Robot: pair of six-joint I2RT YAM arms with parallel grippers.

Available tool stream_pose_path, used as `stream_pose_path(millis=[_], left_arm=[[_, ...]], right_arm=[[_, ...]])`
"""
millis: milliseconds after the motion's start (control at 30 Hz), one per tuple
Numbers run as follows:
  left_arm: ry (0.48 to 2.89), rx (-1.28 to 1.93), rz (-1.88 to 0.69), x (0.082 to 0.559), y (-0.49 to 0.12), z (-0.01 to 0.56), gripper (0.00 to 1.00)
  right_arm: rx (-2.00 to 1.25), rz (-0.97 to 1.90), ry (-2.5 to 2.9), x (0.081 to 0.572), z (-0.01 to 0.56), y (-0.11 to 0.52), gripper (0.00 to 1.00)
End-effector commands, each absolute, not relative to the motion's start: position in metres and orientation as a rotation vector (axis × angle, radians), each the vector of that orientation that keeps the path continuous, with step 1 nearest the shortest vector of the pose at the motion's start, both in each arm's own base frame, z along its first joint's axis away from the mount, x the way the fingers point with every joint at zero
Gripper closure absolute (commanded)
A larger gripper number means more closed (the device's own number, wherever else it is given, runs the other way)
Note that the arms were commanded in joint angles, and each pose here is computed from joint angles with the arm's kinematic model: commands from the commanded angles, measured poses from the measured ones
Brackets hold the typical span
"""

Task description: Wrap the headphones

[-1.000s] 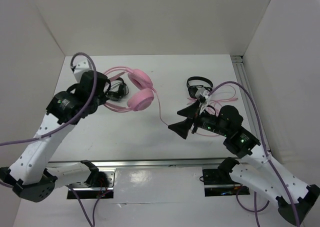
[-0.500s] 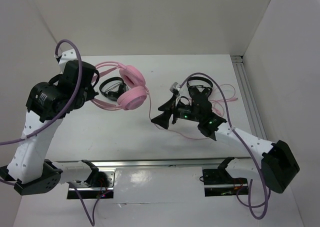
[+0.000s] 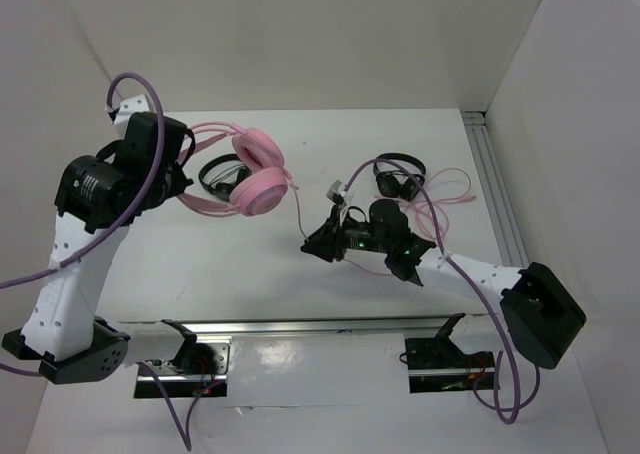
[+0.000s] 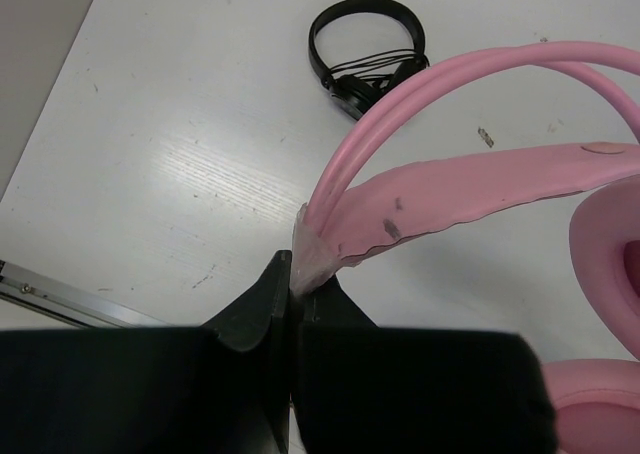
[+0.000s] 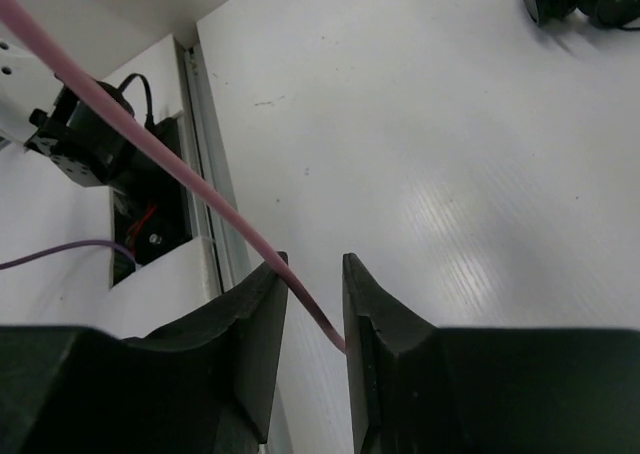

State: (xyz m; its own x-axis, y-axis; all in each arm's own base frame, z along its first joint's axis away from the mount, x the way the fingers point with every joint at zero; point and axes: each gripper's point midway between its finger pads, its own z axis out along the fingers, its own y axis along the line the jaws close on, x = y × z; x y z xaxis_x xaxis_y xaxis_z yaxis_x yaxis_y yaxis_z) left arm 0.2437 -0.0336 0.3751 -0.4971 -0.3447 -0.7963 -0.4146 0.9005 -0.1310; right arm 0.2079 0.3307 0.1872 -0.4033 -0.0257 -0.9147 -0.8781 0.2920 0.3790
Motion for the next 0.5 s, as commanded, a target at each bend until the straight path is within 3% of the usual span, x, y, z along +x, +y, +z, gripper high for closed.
stream_pose_path(millis=[0,100,200,233,267,400,467], left_arm=[[2.034,-0.619,0.01,0.248,-0.03,0.399,1.0],[2.023,-0.628,-0.012,0.254,-0.03,0.401,1.0],[2.021,-0.625,-0.021,0.258,-0.032,0.398,1.0],[2.02,-0.623,-0.032,0.257,-0.031,0.398,1.0],[2.035,-0.616,-0.039,0.257,-0.033,0.394,1.0],[2.02,-0.628,0.023,0.266,-0.026,0.387,1.0],[1.994,-0.661,0.144,0.27,-0.011,0.377,1.0]], right_arm=[[-0.823,1.182,1.649,0.216,0.184,0.333,0.63],[-0.82,1.177,1.65,0.213,0.178,0.332,0.62],[-0.831,1.184,1.644,0.207,0.176,0.335,0.69],[-0.819,1.171,1.648,0.21,0.176,0.335,0.89],[-0.813,1.148,1.663,0.213,0.172,0.333,0.98],[-0.768,1.031,1.72,0.216,0.174,0.329,1.0],[-0.666,0.82,1.783,0.231,0.178,0.311,1.0]])
